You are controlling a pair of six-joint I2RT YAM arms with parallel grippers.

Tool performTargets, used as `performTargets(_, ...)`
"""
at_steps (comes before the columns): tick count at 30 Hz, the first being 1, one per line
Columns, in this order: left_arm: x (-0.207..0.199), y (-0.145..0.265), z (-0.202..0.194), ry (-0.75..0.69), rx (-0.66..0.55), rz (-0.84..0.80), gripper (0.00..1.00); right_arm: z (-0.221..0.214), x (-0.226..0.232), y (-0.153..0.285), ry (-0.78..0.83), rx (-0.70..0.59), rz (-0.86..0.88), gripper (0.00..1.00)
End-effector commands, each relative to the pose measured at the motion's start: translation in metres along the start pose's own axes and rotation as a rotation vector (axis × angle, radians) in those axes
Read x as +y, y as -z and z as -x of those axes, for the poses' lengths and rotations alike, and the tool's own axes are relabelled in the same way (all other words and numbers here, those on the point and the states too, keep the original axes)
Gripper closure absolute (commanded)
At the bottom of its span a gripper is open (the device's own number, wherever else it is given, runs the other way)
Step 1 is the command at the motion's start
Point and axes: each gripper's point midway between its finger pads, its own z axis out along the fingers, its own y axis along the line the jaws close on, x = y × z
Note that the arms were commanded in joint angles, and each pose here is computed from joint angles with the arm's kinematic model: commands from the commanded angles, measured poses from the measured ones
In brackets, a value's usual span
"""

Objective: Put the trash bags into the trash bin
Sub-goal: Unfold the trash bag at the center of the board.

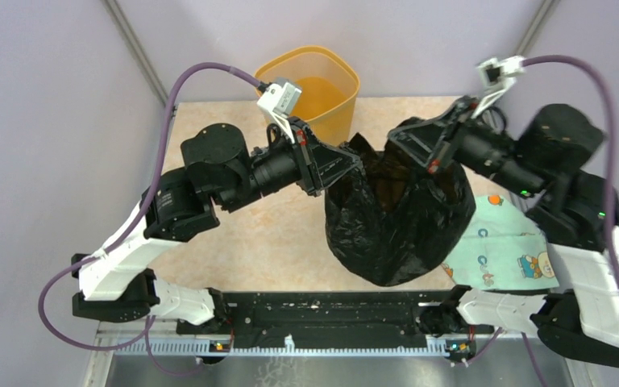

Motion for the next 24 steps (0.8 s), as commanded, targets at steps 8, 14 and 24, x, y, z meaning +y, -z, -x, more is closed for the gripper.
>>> performTargets(8,0.007,-0.021,-0.001,0.105,0.02,-0.03,1.0,-0.016,0.026,0.022,-0.042,-0.009,0.169,0.68)
performTargets(14,0.009,-0.024,-0.003,0.135,0.024,-0.072,1.0,-0.028,0.022,0.026,-0.037,0.019,0.167,0.57)
performTargets(24,0.003,-0.028,-0.001,0.148,0.026,-0.11,1.0,-0.044,0.015,0.006,-0.026,0.105,0.155,0.49)
